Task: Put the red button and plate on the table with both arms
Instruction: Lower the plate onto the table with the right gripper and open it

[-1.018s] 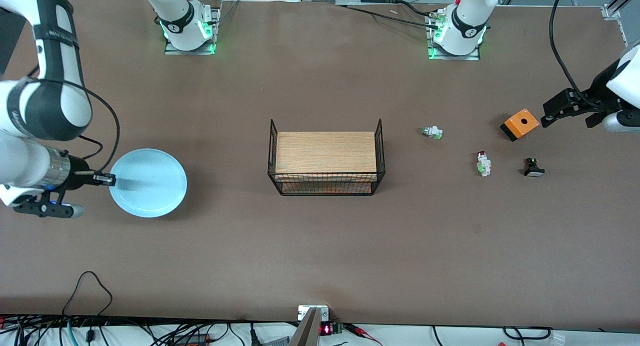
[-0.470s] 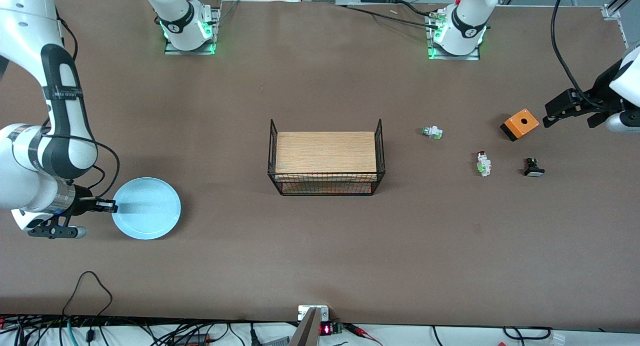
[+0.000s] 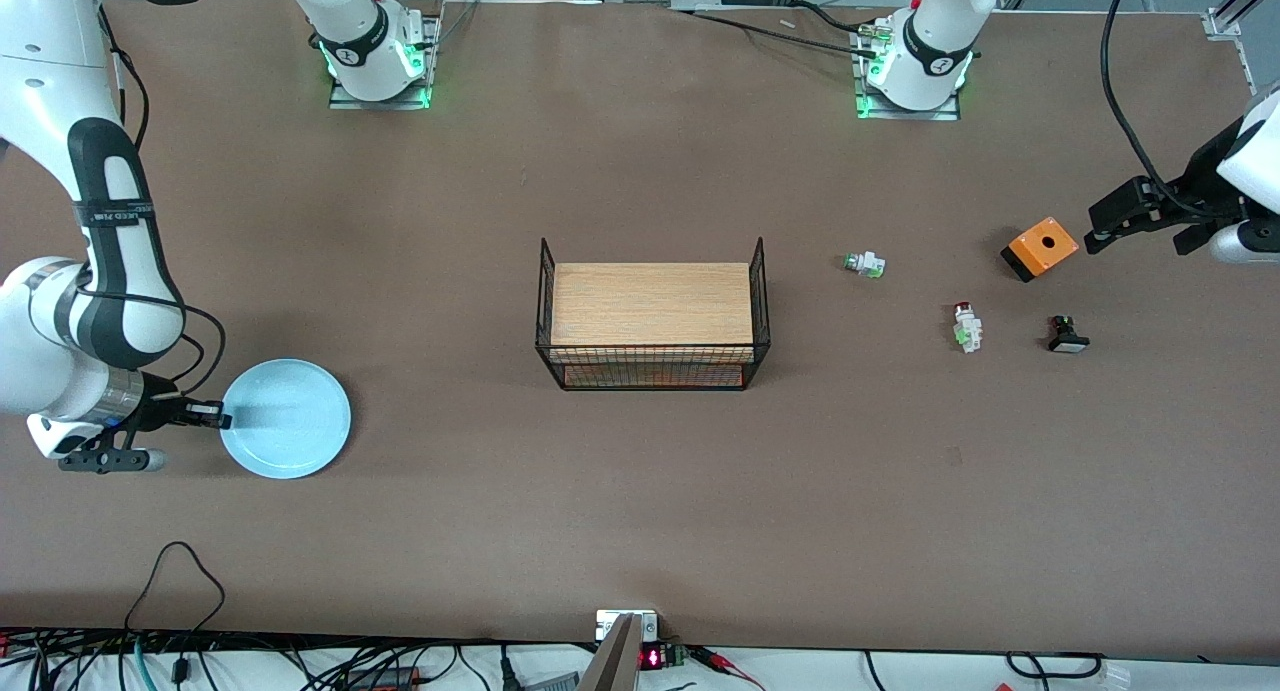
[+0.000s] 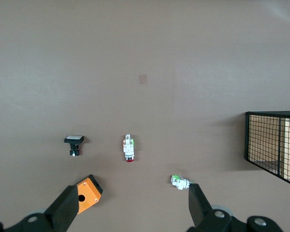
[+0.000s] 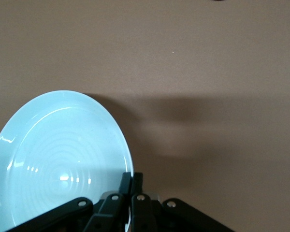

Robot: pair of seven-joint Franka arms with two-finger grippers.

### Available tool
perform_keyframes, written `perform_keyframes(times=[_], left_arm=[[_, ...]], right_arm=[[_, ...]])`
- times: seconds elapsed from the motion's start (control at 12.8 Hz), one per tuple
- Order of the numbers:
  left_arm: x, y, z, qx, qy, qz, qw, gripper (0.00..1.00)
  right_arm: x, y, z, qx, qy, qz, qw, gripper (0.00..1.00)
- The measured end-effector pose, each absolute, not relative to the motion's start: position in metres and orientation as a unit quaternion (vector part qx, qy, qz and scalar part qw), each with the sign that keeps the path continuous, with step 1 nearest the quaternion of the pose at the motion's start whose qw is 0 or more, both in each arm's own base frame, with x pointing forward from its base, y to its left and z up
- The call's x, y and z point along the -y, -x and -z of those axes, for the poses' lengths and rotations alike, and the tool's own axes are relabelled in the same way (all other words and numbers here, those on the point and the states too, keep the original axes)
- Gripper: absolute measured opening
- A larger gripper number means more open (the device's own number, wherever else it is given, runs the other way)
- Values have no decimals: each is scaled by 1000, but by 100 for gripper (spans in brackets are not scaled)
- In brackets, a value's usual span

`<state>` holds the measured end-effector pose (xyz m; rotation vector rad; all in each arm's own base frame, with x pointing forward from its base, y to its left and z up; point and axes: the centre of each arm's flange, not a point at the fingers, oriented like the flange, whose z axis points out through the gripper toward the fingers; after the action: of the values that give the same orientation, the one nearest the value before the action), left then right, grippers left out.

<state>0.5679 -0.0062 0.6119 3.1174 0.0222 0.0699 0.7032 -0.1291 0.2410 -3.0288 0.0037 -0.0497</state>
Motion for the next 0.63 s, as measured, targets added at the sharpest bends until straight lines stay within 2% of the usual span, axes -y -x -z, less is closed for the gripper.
perform_keyframes(times=[0.55, 0.63], left_arm=[[6, -566, -610, -7, -1000, -12, 11, 100], [6, -566, -610, -7, -1000, -11, 11, 100]], right_arm=[[123, -699, -216, 1, 998, 27, 54, 3], [121, -699, -216, 2, 998, 27, 55, 6]])
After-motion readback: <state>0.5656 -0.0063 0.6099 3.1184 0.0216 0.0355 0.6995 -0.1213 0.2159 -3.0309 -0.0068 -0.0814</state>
